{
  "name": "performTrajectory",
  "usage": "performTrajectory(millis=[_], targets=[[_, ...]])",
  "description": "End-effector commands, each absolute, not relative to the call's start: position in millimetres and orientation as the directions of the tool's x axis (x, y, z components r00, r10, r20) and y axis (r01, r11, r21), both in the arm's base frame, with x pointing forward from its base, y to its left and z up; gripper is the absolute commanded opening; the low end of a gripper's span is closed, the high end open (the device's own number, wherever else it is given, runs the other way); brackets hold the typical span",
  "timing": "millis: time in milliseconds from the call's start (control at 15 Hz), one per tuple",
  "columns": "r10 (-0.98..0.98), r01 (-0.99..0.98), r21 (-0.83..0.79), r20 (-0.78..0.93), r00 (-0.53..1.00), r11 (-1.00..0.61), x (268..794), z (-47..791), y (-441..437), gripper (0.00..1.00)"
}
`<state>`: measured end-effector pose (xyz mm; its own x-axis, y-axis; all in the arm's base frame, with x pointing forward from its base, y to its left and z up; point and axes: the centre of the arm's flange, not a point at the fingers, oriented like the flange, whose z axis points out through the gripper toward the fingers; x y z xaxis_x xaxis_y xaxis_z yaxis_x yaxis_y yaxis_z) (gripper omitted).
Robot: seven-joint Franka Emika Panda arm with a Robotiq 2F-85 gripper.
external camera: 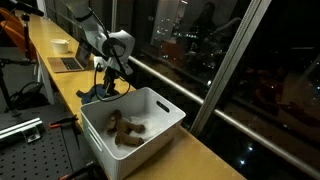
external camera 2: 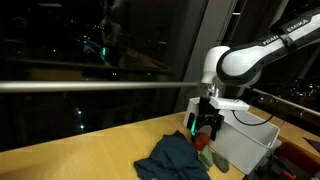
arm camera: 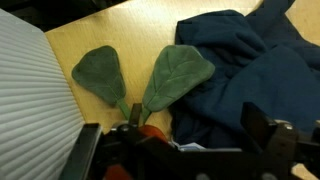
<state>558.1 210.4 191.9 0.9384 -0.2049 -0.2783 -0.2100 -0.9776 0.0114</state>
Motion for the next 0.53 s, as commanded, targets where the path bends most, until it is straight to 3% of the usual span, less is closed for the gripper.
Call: performTrajectory(millis=[0, 400, 467], targets=[[-0.218, -0.221, 0.025, -0.312, 0.925, -0.975, 560, 177, 206, 1.0], [-0.236, -0.233, 0.052, -0.359, 0.903, -0.971, 549, 139, 196, 1.0], [-0.237, -0.234, 0.055, -0.365, 0.9, -0.971, 548, 134, 196, 0.93]])
